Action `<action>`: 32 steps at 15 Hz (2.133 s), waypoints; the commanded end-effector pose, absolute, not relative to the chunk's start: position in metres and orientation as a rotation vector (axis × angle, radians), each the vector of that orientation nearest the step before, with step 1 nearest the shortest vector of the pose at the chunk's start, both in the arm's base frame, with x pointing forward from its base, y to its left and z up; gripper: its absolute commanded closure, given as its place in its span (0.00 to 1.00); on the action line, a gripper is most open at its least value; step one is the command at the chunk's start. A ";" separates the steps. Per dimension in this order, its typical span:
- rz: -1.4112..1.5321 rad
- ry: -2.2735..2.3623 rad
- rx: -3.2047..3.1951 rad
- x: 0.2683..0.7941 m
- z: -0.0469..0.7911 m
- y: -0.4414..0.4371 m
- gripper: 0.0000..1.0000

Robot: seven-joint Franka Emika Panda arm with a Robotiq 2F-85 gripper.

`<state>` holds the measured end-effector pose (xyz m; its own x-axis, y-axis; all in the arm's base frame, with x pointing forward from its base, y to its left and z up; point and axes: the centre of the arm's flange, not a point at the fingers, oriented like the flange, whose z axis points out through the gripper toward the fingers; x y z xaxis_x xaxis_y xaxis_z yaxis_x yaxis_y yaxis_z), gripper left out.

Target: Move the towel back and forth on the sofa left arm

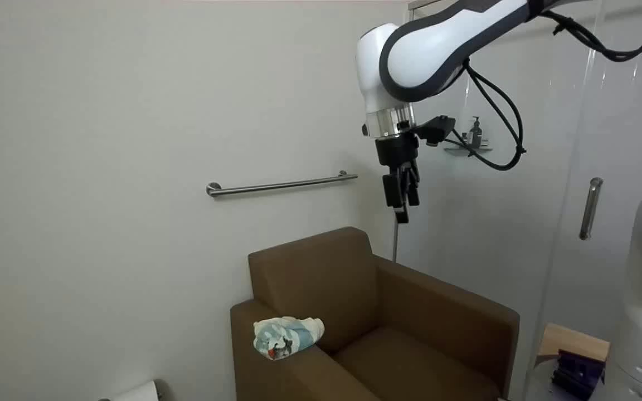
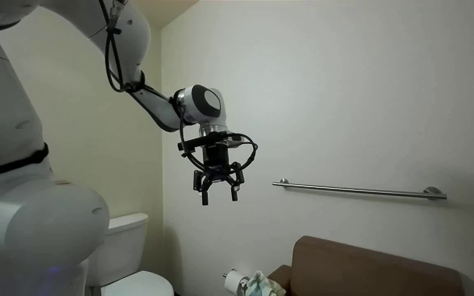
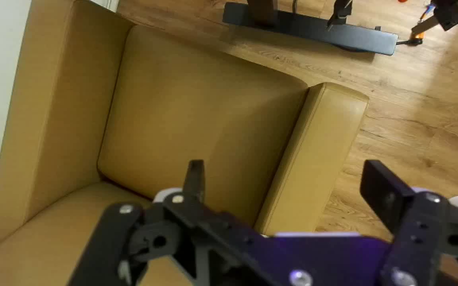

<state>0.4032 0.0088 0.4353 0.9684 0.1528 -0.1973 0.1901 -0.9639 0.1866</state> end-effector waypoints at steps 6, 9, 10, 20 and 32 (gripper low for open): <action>-0.268 0.256 2.913 0.403 0.435 0.009 0.00; -0.268 0.256 2.913 0.403 0.435 0.009 0.00; -0.268 0.256 2.913 0.403 0.435 0.009 0.00; -0.143 0.352 3.016 0.445 0.391 0.035 0.00; 0.146 0.371 3.103 0.583 0.284 0.087 0.00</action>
